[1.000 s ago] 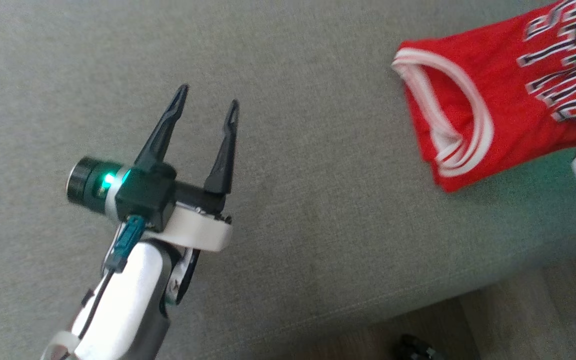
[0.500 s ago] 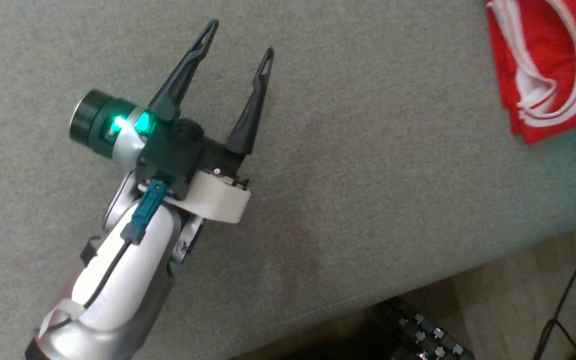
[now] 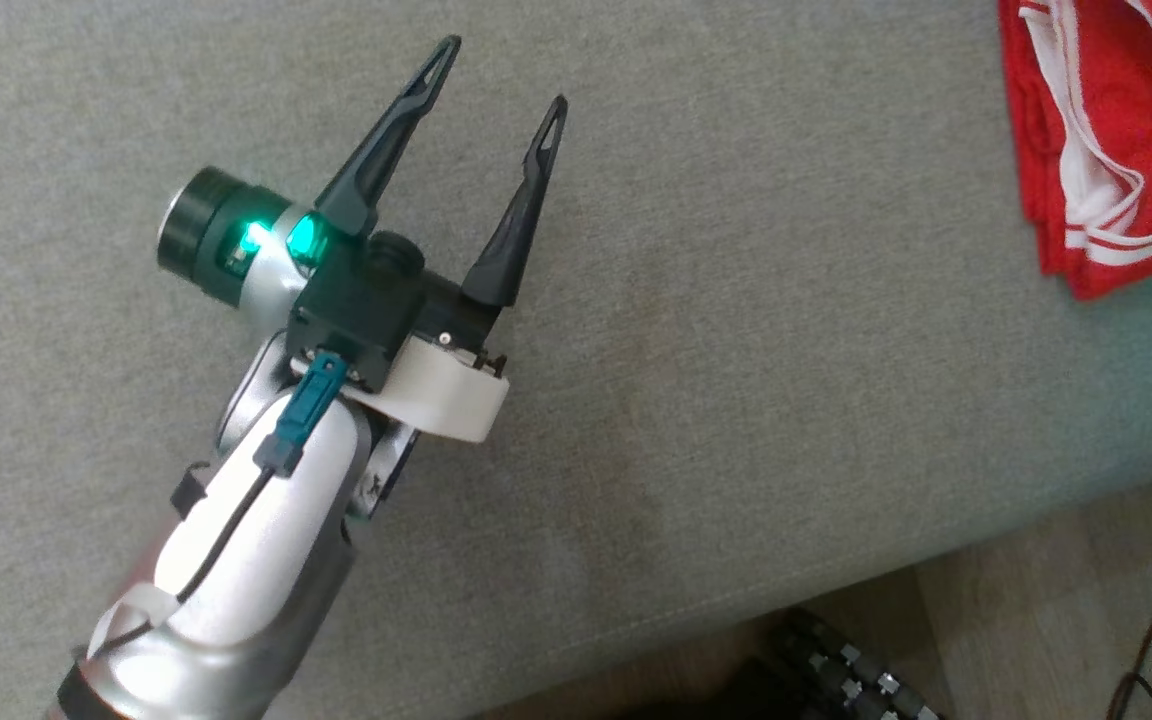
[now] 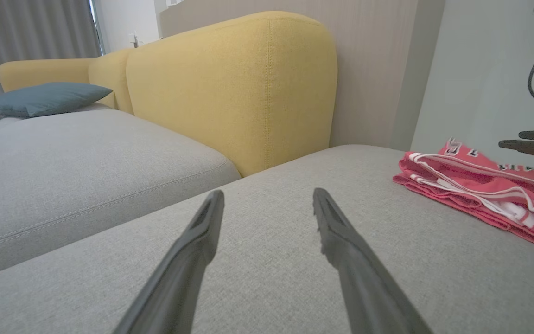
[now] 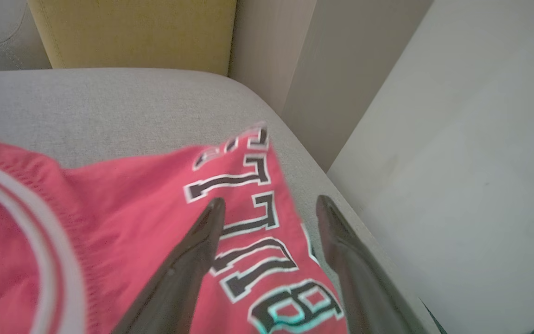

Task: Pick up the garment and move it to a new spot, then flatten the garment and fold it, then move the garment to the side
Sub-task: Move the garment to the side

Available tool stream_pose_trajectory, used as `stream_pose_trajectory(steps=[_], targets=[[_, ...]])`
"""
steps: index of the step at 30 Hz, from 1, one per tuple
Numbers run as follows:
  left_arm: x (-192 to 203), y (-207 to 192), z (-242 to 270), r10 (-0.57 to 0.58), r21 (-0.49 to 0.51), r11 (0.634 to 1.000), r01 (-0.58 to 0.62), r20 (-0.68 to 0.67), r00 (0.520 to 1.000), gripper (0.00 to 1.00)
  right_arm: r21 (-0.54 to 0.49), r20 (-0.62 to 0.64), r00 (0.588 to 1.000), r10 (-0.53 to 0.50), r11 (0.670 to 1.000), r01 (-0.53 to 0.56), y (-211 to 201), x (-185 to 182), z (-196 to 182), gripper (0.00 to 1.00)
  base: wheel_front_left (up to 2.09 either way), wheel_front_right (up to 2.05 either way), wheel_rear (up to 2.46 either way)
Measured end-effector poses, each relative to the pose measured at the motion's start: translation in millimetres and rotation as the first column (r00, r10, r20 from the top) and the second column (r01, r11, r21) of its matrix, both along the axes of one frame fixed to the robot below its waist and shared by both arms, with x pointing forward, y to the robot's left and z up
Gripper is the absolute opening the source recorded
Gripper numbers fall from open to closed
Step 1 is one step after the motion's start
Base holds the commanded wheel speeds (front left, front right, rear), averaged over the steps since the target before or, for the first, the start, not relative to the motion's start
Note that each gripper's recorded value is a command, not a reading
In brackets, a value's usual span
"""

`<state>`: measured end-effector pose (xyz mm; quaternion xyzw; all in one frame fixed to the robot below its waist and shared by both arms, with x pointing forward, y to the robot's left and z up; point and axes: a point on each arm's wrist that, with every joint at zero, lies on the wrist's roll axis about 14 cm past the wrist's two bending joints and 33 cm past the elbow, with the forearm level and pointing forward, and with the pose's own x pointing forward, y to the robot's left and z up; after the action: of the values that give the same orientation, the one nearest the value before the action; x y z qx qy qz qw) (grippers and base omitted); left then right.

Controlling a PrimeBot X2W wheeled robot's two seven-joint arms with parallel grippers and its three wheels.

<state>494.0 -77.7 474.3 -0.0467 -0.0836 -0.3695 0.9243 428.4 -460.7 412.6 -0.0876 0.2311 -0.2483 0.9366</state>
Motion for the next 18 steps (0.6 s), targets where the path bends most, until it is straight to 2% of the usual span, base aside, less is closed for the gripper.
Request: stream_pose_trajectory(steps=[8,13,18], targets=[[-16.7,7.6,7.9,0.030,0.007,1.000,-0.030,-0.022,0.999,1.00,-0.011,0.128,0.991,0.045,0.999,-0.043,23.8,-14.4,15.8,1.00,0.00,0.00,0.00],[-30.1,26.9,15.8,0.099,0.014,0.995,-0.099,-0.041,0.994,1.00,0.016,0.276,0.949,0.153,0.986,-0.164,83.2,-15.0,33.3,1.00,0.00,0.00,0.00],[-37.6,57.6,17.2,0.202,0.033,0.979,-0.200,-0.065,0.977,1.00,0.072,0.381,0.895,0.231,0.958,-0.278,146.3,-16.4,43.3,1.00,0.00,0.00,0.00]])
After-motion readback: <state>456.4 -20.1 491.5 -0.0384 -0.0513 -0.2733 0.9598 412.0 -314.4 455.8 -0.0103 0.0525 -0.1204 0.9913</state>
